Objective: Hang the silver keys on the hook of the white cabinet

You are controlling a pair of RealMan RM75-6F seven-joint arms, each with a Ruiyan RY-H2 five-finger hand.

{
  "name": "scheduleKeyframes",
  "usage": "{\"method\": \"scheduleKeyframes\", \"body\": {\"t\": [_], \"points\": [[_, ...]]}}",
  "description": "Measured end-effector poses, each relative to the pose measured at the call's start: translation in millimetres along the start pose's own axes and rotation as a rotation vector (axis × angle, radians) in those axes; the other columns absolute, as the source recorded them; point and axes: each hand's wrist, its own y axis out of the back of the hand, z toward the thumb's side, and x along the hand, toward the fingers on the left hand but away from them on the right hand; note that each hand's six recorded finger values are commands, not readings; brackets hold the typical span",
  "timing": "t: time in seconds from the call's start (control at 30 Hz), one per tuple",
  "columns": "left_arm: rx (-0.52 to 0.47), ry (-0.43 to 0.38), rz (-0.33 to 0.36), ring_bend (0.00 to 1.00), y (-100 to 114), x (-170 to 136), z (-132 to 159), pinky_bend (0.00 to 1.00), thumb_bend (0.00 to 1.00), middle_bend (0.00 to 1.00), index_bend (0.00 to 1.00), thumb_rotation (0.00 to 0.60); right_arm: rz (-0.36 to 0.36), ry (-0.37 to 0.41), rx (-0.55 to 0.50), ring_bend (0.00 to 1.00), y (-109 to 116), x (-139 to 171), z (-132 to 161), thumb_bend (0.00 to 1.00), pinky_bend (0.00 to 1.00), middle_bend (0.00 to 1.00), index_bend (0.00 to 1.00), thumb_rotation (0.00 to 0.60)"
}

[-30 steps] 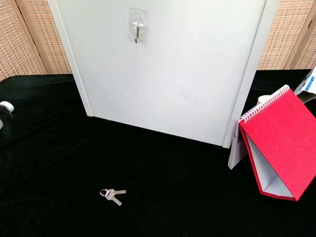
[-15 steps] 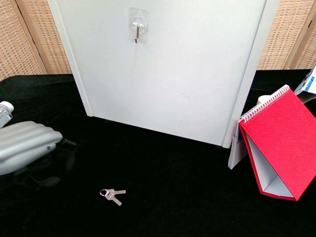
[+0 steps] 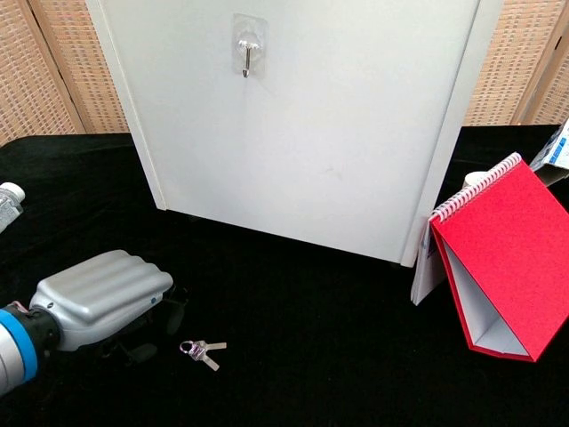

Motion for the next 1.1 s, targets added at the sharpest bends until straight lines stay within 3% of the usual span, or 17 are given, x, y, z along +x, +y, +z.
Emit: {"method": "scheduleKeyframes", "body": {"t": [0.37,1.1], "points": [[0.006,0.003,-0.015,0.86,-14,15,17,0.76,0.36,0.94,0.47,0.6,-0.007,-0.004,-0.015,0.0,3,0,-2,0.1,0.0,0.0,0.01,0.6],[0.029,0.024,0.007,0.86,-17,25,21,0.76,0.41,0.94,0.51,0.6,-0.004,0.001,-0.032,0.0,3,0,-2,0.1,0.0,0.0,0.0,0.6]]}}
